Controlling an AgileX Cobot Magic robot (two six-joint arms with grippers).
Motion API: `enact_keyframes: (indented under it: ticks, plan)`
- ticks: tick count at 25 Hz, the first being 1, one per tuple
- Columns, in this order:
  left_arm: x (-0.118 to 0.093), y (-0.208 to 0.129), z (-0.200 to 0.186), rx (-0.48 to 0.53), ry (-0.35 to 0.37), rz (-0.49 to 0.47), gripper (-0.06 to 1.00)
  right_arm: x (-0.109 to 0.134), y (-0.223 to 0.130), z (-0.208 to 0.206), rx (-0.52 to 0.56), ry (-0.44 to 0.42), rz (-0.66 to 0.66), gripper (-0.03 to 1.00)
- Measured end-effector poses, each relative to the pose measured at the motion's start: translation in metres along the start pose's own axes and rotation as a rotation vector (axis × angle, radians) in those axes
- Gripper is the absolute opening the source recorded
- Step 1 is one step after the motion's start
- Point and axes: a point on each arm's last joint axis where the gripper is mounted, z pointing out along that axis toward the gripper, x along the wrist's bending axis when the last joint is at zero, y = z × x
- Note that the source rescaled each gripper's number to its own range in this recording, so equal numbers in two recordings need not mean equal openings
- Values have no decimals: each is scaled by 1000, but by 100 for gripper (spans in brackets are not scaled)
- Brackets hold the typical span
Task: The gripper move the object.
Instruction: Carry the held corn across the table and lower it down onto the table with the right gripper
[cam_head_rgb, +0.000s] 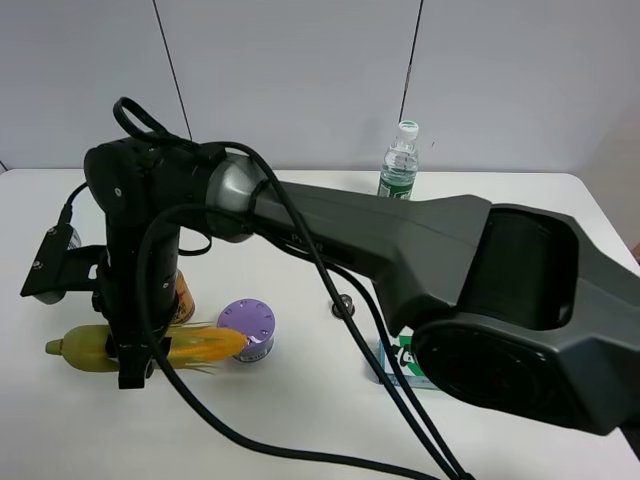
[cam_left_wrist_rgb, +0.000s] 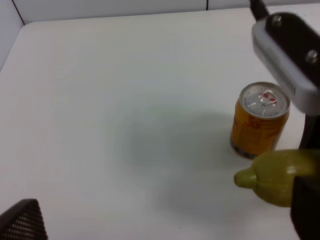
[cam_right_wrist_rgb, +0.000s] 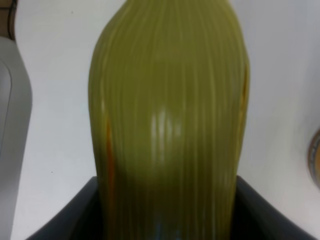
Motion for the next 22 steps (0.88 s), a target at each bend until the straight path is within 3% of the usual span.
enact_keyframes:
  ticks: [22]
  plan:
    - [0, 0, 0, 0, 0, 0, 100, 1, -4, 72, 34, 13, 118, 0]
